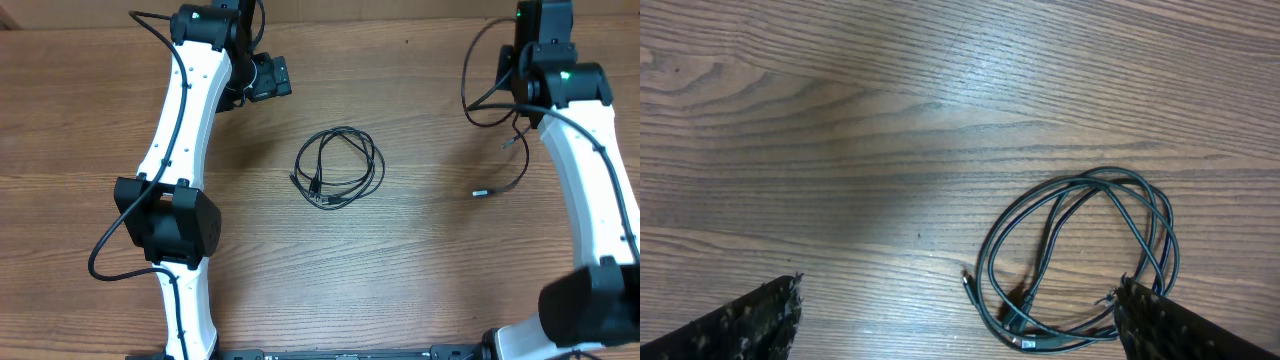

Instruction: Untangle cables

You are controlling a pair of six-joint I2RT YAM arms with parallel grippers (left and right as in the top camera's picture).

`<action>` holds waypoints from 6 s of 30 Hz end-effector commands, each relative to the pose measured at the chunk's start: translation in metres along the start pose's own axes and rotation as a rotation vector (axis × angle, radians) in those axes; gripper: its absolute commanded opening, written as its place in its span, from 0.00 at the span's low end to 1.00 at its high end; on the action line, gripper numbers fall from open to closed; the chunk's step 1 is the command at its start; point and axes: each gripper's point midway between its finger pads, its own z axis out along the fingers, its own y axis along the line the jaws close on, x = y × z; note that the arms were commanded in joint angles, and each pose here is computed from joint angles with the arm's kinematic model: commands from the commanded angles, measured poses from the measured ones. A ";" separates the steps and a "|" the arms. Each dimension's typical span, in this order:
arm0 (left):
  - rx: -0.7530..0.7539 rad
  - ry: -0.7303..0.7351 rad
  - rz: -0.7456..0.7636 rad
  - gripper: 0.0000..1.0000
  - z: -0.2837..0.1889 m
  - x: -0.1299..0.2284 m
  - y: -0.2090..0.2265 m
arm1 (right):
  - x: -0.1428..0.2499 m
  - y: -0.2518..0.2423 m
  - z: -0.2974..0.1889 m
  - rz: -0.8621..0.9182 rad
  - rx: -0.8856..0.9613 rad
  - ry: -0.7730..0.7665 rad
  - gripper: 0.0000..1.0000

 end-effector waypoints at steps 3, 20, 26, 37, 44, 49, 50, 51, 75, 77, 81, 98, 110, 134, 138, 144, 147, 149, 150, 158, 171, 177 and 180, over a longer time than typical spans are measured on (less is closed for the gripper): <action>-0.005 -0.013 -0.005 1.00 -0.001 -0.004 0.000 | 0.020 -0.021 0.037 0.048 0.044 0.106 0.04; -0.005 -0.013 -0.005 1.00 -0.001 -0.004 0.000 | 0.060 -0.009 0.069 0.187 -0.141 0.275 0.72; -0.005 -0.013 -0.006 0.99 -0.001 -0.004 0.000 | 0.059 0.047 0.050 0.208 -0.449 0.313 0.67; -0.005 -0.013 -0.005 1.00 -0.001 -0.004 0.000 | 0.062 0.099 0.026 0.141 -0.580 0.327 0.79; 0.003 -0.010 -0.006 0.99 -0.001 -0.003 -0.002 | 0.066 0.137 0.007 0.186 -0.631 0.359 0.80; -0.026 0.063 -0.011 1.00 -0.001 0.014 0.006 | 0.074 0.167 -0.009 0.121 -0.670 0.367 0.74; -0.025 0.086 -0.012 1.00 0.000 0.019 0.006 | 0.076 0.171 -0.011 0.111 -0.676 0.370 0.73; -0.031 0.122 -0.011 0.99 0.000 0.027 0.007 | 0.078 0.176 -0.012 0.104 -0.678 0.376 0.71; -0.254 0.398 0.064 0.99 0.052 0.094 0.061 | 0.171 0.295 0.030 0.290 -0.628 0.666 0.28; -0.250 0.391 0.064 0.99 0.055 0.093 0.061 | 0.174 0.298 0.035 0.295 -0.626 0.669 0.28; -0.240 0.364 0.065 1.00 0.061 0.087 0.059 | 0.183 0.303 0.043 0.289 -0.622 0.683 0.27; -0.200 0.265 0.069 0.99 0.070 0.064 0.049 | 0.221 0.349 0.002 0.189 -0.741 0.791 0.30; -0.115 0.223 0.107 0.91 0.079 0.053 0.032 | 0.226 0.355 -0.003 0.167 -0.740 0.786 0.32; -0.024 0.348 0.225 0.41 0.111 0.092 0.024 | 0.214 0.349 -0.034 -0.106 -0.996 0.757 0.04; -0.021 0.346 0.234 0.51 0.111 0.091 0.025 | 0.170 0.337 -0.059 -0.161 -1.029 0.647 0.04; 0.081 0.339 0.222 0.55 0.112 0.090 0.005 | 0.098 0.298 -0.082 -0.110 -0.972 0.516 0.04; 0.135 0.324 0.212 0.58 0.112 0.087 -0.005 | 0.079 0.281 -0.085 -0.077 -0.964 0.495 0.04; 0.138 0.308 0.191 0.60 0.114 0.083 -0.007 | 0.077 0.274 -0.080 -0.047 -0.947 0.510 0.04; 0.140 0.300 0.184 0.61 0.114 0.081 -0.008 | 0.078 0.271 -0.078 -0.038 -0.939 0.522 0.04; 0.142 0.283 0.160 0.62 0.115 0.077 -0.010 | 0.084 0.251 -0.084 -0.037 -0.971 0.594 0.04; 0.144 0.279 0.161 0.67 0.116 0.076 -0.011 | -0.006 0.202 -0.197 -0.132 -1.115 0.192 0.04; 0.142 0.288 0.159 0.66 0.118 0.079 -0.009 | -0.024 0.193 -0.223 -0.132 -1.144 0.083 0.04; 0.147 0.302 0.153 0.66 0.121 0.084 -0.009 | -0.028 0.193 -0.225 -0.128 -1.154 0.066 0.04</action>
